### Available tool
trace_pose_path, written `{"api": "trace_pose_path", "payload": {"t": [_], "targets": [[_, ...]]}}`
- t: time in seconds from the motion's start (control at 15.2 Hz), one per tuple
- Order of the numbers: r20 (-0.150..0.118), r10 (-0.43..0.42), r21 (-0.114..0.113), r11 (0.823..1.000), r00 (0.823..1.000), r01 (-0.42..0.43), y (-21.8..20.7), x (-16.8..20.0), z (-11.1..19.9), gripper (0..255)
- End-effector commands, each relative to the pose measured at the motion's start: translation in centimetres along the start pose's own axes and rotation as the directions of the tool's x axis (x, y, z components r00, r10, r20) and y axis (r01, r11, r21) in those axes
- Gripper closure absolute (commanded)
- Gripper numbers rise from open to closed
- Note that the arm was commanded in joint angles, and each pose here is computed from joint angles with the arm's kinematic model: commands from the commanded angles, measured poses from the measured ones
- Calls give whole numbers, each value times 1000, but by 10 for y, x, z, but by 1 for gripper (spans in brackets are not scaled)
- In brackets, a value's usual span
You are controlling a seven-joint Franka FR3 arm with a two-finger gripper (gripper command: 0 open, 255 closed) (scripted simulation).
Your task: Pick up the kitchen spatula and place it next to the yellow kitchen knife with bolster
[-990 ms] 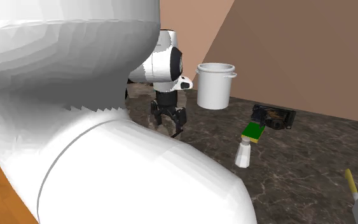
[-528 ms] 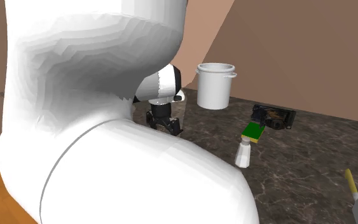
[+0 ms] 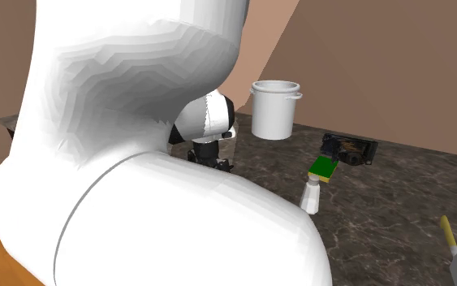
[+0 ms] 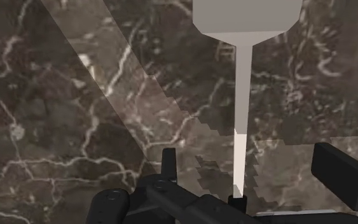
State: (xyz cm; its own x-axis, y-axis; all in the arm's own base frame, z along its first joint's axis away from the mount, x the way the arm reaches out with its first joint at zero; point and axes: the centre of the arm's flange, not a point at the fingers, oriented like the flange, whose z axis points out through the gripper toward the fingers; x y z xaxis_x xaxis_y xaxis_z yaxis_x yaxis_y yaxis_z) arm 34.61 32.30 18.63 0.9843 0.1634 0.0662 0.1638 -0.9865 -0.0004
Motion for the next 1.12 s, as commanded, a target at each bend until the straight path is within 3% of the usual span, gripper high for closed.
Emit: {"api": "trace_pose_path", "payload": {"t": [0.0, 0.2, 0.26, 0.86, 1.06], "targets": [[0, 0, 0, 1000, 1000, 0, 0, 0, 0, 0], [0, 0, 0, 1000, 1000, 0, 0, 0, 0, 0], [0, 0, 0, 1000, 1000, 0, 0, 0, 0, 255], [0, 0, 0, 1000, 1000, 0, 0, 0, 0, 255], [0, 0, 0, 1000, 1000, 0, 0, 1, -15, 255]]}}
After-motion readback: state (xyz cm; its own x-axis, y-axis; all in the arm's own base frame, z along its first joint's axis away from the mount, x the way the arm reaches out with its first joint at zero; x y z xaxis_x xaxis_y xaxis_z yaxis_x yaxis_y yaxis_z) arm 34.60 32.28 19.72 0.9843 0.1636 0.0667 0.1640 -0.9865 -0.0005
